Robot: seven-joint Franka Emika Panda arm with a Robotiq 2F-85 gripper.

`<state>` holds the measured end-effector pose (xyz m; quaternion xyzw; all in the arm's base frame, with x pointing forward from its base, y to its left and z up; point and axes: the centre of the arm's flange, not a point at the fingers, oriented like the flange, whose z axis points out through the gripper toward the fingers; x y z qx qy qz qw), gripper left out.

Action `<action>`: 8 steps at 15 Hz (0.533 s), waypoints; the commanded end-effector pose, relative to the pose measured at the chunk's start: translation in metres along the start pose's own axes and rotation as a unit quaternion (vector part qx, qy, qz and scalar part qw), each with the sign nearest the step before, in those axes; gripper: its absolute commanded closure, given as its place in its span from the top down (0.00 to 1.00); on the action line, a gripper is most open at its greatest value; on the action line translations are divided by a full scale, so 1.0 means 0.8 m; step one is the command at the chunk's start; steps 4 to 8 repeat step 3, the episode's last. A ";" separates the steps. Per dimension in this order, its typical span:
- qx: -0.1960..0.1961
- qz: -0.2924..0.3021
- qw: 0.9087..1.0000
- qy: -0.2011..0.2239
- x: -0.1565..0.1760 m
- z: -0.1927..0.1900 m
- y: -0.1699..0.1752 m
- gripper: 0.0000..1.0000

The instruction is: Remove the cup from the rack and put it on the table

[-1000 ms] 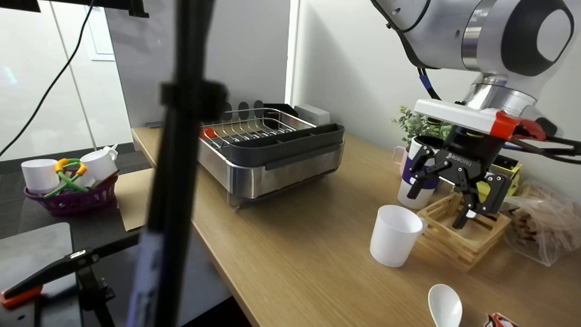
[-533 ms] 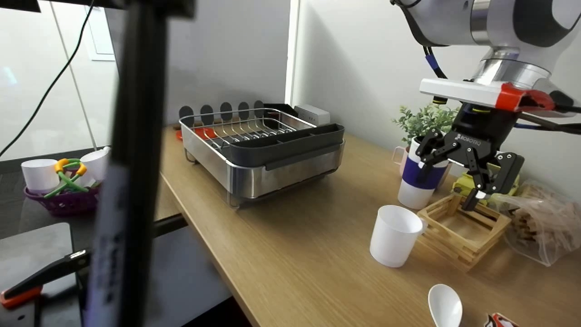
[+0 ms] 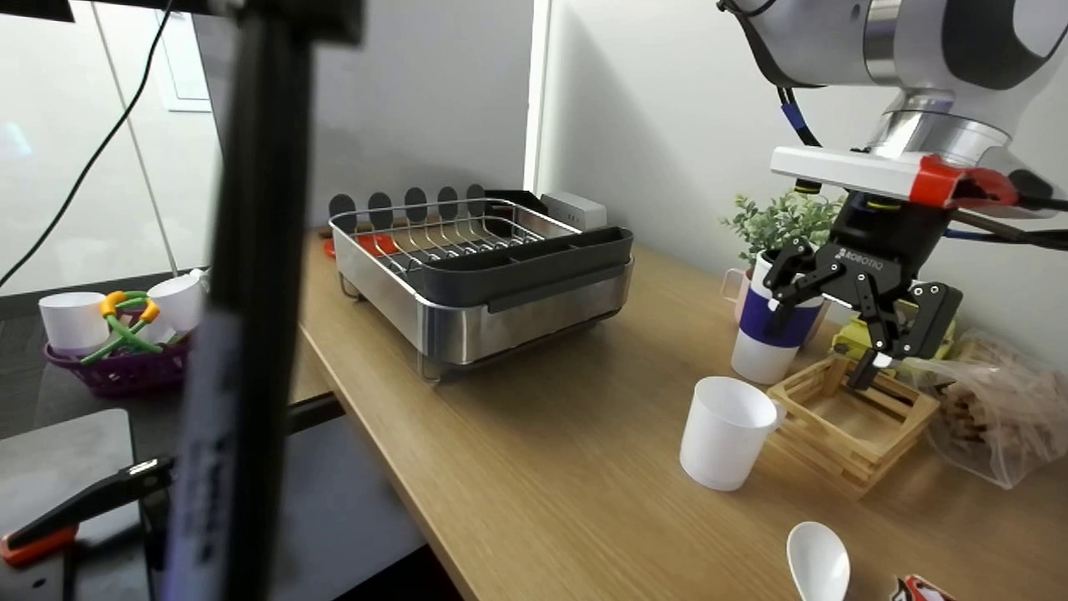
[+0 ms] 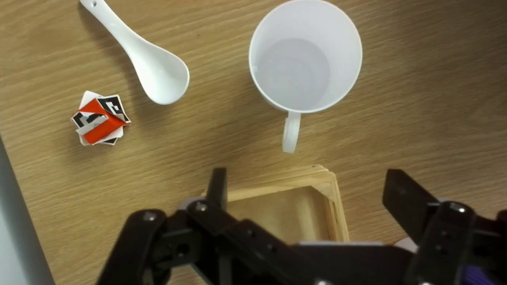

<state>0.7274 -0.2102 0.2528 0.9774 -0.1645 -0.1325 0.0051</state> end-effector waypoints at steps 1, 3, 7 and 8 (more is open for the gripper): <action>0.000 0.000 1.000 0.000 0.000 0.000 0.000 1.00; 0.000 0.000 1.000 0.000 0.000 0.000 0.000 1.00; 0.000 0.000 1.000 0.000 0.000 0.000 0.000 1.00; 0.000 0.000 1.000 0.000 0.000 0.000 0.000 1.00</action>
